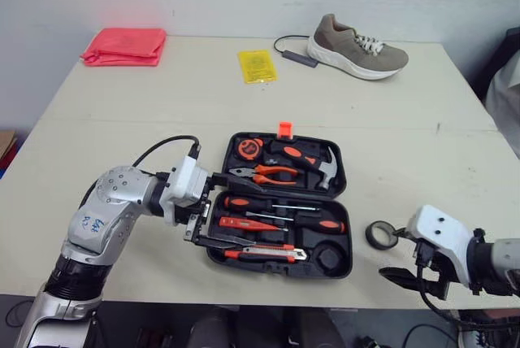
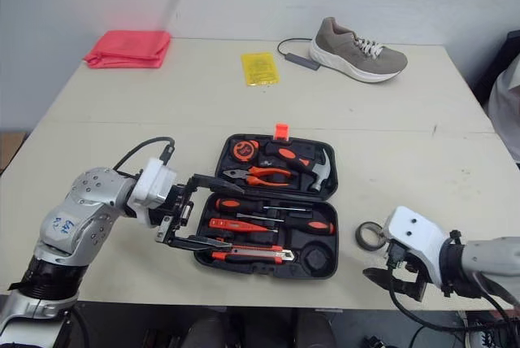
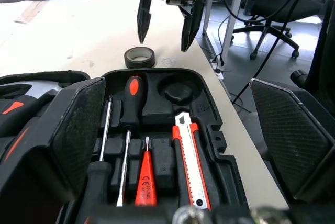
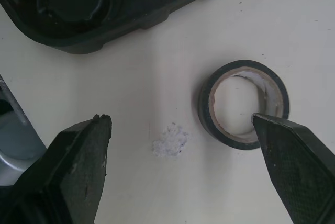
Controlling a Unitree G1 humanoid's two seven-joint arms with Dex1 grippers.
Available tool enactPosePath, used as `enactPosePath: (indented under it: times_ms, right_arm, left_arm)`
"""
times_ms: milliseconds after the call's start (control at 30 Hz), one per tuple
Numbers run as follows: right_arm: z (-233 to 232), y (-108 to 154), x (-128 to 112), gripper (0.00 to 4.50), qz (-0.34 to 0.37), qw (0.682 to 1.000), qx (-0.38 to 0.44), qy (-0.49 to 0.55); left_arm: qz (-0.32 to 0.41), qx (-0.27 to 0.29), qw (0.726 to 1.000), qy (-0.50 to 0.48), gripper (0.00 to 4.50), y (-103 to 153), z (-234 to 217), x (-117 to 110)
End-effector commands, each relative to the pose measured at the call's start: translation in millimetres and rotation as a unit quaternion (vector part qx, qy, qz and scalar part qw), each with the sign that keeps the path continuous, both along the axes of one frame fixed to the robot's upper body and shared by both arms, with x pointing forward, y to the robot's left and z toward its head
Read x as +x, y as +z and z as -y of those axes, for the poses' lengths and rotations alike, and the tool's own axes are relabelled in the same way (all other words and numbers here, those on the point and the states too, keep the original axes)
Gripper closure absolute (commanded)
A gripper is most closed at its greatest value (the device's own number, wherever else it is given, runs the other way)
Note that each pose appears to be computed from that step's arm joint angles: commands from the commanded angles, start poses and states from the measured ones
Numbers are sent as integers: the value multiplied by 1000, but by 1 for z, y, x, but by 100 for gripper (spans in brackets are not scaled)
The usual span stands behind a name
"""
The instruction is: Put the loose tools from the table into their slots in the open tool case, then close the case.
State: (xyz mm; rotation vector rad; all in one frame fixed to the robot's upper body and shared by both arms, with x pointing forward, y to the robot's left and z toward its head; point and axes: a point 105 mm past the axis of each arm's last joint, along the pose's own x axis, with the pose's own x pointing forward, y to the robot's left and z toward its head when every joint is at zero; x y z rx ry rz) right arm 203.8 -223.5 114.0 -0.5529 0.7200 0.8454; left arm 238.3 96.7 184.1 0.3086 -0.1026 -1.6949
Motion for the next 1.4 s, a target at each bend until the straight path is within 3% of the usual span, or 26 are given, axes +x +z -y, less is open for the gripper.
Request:
enactPosePath:
  times_ms: [33, 200, 300, 533, 867, 1067, 1400]
  right_arm:
    - [0, -8, 4, 0, -12, 1000, -14, 7]
    - [6, -15, 13, 0, -16, 999, -30, 3]
    - [7, -20, 16, 83, -17, 999, -38, 10]
    - [5, -11, 19, 441, 3, 997, -50, 58]
    - [-74, 35, -14, 446, -9, 968, 57, 244]
    - [-93, 18, -8, 446, -28, 963, 37, 265]
    - [-85, -2, 0, 446, -66, 972, -12, 227]
  left_arm:
    - [19, -4, 1000, -15, 3, 6, 3, -6]
    - [20, -3, 1000, -17, 3, 6, 4, -8]
    - [20, -4, 1000, -20, 0, 7, 5, -8]
    - [22, -4, 999, -29, 0, 6, 5, -12]
    - [17, -1, 999, -46, 0, 1, 3, -17]
    - [7, 10, 998, -58, 0, -2, 3, -19]
    - [13, 15, 999, -48, 0, -4, 2, -18]
